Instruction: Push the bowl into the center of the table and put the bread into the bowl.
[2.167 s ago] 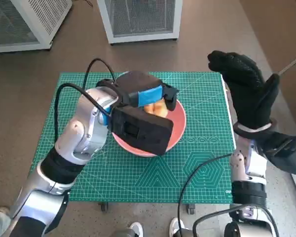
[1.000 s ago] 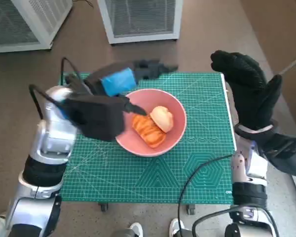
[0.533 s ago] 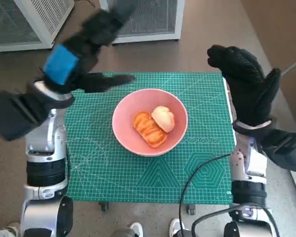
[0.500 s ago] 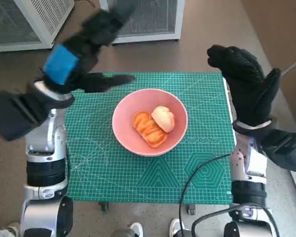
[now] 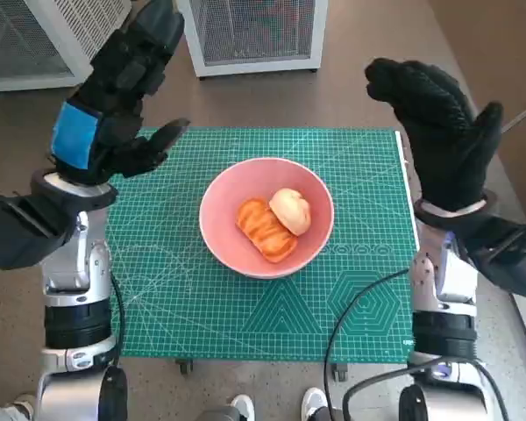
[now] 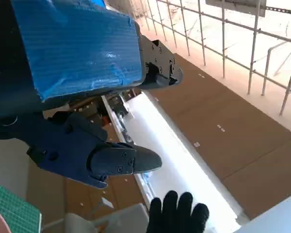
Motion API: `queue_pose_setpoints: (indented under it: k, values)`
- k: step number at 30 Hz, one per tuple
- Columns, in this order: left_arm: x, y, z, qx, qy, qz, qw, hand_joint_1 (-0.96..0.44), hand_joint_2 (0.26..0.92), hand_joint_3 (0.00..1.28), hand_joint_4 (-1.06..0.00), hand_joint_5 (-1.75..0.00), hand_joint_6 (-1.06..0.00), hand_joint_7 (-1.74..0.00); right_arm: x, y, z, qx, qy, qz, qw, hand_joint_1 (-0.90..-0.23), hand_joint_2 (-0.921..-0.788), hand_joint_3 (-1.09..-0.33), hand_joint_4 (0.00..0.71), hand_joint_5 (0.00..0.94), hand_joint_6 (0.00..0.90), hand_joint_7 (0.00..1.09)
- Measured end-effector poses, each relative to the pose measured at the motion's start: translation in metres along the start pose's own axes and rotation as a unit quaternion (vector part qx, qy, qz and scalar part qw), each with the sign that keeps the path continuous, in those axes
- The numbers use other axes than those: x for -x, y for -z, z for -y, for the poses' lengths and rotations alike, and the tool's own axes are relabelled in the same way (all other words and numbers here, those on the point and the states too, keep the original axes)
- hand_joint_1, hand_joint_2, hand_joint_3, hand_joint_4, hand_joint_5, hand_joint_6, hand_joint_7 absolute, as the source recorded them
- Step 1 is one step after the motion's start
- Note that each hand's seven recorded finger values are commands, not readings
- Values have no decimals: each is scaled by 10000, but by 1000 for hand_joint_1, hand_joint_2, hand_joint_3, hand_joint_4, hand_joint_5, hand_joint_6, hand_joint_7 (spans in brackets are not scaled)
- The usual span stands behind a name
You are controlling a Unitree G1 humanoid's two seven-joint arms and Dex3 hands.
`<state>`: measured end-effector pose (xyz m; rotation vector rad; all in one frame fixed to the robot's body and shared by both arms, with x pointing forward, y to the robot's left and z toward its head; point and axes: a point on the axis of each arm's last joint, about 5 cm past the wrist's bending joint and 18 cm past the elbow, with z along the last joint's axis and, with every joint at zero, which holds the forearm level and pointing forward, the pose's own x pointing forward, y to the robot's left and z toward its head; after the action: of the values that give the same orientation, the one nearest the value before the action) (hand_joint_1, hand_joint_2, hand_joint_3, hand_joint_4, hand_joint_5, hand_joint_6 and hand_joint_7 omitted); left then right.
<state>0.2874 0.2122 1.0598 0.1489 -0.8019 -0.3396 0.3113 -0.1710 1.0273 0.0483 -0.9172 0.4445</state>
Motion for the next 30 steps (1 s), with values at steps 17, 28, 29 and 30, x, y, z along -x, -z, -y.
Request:
queue_pose_setpoints:
  k: [17, 28, 29, 30]
  values:
    - [43, -6, -59, 215, -23, 103, 9997, -686, 921, 363, -258, -17, -327, -42, -74, -27, 5, 121, 14, 26, 9999, -636, -921, -632, 244, 1, 284, 72]
    - [81, 25, -43, 195, -65, -15, 9998, -676, 921, 368, -259, -11, -328, -37, -116, -32, 13, 125, 4, 44, 9999, -634, -921, -642, 245, 1, 290, 72]
    - [84, 29, -38, 190, -75, -27, 9998, -676, 921, 368, -259, -11, -328, -37, -122, -33, 13, 126, 1, 51, 9999, -633, -921, -644, 245, 1, 290, 72]
    - [85, 32, -34, 190, -84, -36, 9998, -675, 921, 369, -259, -11, -327, -35, -127, -35, 13, 126, -1, 57, 9999, -632, -921, -647, 245, 1, 290, 71]
